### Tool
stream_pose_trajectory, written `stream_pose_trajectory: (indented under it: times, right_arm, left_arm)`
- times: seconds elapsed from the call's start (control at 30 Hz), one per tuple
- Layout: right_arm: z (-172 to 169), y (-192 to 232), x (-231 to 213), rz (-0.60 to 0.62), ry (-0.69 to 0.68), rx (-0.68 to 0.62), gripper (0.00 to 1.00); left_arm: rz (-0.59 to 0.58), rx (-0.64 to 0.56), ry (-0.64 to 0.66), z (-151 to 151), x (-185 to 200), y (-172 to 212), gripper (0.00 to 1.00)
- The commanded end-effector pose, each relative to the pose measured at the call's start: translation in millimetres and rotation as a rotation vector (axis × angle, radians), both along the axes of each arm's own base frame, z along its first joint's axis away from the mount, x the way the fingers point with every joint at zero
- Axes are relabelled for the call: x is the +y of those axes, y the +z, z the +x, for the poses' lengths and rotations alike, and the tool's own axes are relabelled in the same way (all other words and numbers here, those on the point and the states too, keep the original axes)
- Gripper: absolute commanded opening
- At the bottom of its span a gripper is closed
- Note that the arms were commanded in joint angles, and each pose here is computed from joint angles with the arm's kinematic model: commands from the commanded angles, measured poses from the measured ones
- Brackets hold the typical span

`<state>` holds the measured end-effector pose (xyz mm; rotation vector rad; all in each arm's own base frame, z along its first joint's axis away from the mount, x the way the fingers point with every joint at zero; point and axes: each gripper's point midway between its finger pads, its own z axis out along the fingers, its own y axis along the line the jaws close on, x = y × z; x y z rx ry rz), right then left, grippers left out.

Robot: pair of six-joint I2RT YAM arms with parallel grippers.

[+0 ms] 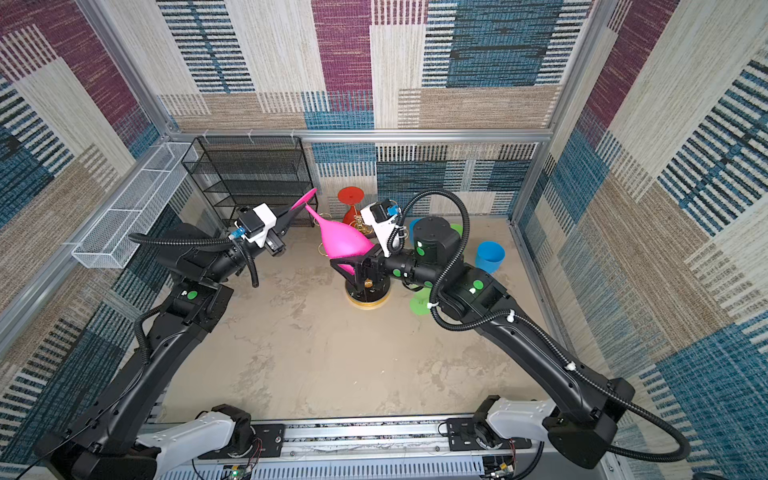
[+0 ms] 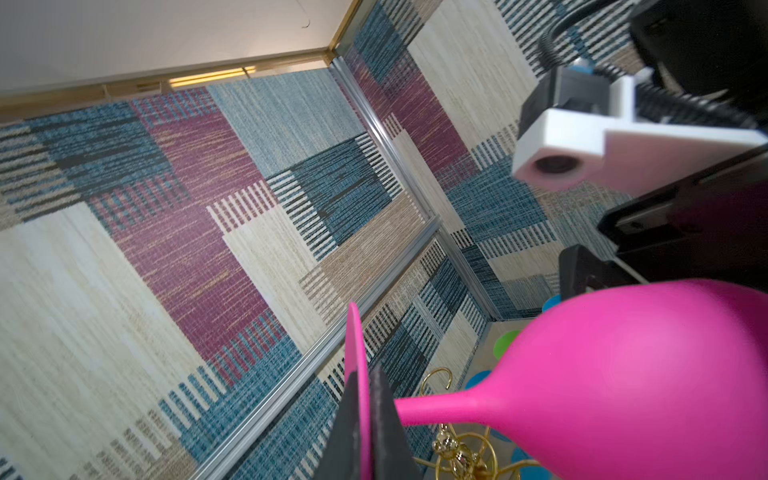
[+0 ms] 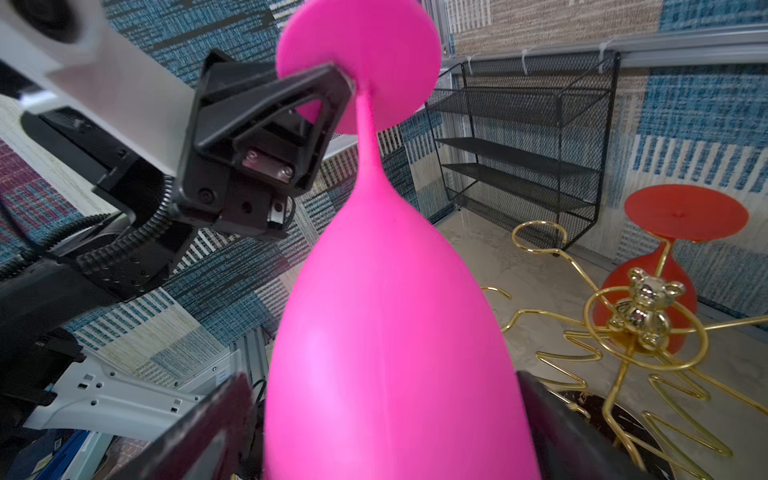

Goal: Take the wine glass off the wine glass rack

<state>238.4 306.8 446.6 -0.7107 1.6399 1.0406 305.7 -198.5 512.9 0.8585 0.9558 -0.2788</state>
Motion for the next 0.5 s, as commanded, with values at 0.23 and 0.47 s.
stream_pose_trajectory:
  times: [0.23,0.47]
  right_arm:
    - [3,40,-58,0.213,-0.142,-0.037,0.98]
    - [16,22,-60,0.205,-0.152,0.019,0.79]
  left_arm:
    - [-0.468,0.500,0.139,41,53,-37,0.00]
    - [-0.523,0.551,0.094,39,52,-50,0.00]
